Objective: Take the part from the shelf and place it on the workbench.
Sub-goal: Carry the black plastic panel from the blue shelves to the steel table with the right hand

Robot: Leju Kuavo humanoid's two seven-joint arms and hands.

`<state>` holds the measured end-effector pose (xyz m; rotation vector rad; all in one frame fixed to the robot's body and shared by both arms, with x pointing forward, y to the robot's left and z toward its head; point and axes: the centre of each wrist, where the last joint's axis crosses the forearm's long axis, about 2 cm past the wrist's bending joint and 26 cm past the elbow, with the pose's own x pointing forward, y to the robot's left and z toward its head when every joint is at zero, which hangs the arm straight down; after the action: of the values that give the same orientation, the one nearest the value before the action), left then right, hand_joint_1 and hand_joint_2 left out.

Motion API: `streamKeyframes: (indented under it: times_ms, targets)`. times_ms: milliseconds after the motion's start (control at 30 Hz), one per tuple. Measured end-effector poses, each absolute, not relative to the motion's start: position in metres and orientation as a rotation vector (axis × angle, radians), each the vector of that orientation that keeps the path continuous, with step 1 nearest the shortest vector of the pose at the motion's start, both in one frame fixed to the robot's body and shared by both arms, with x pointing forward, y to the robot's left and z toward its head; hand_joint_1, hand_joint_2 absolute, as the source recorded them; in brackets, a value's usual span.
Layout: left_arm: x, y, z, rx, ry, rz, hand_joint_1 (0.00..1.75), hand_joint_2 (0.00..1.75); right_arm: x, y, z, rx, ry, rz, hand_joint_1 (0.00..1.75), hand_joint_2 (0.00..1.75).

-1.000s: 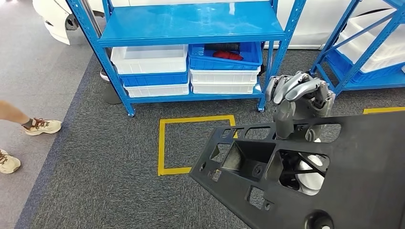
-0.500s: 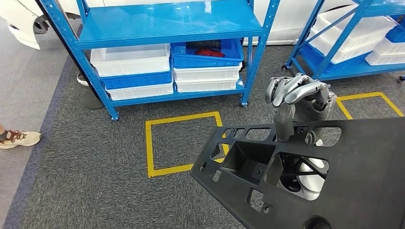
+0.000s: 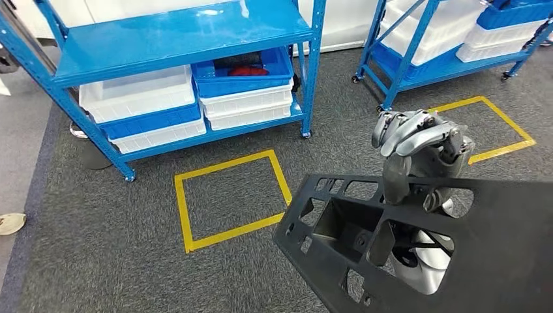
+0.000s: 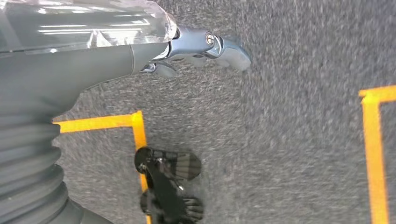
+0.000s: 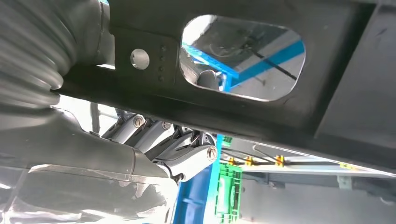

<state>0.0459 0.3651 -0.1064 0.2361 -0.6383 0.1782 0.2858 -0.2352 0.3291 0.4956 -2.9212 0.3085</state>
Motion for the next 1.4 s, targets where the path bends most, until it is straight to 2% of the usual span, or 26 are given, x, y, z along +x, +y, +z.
streamKeyframes:
  times_ms: [433, 700, 1400]
  targets:
    - [0.047, 0.325, -0.11, 0.157, -0.626, 0.171, 0.0, 1.75, 0.284, -0.24, 0.35, 0.414, -2.904, 0.386, 1.75, 1.75]
    - [0.044, 0.306, -0.111, 0.177, -0.603, 0.156, 0.0, 1.75, 0.281, -0.243, 0.338, 0.403, -2.89, 0.391, 1.75, 1.75]
    - [0.045, 0.297, -0.111, 0.162, -0.649, 0.146, 0.0, 1.75, 0.298, -0.222, 0.366, 0.557, -2.9, 0.473, 1.75, 1.75]
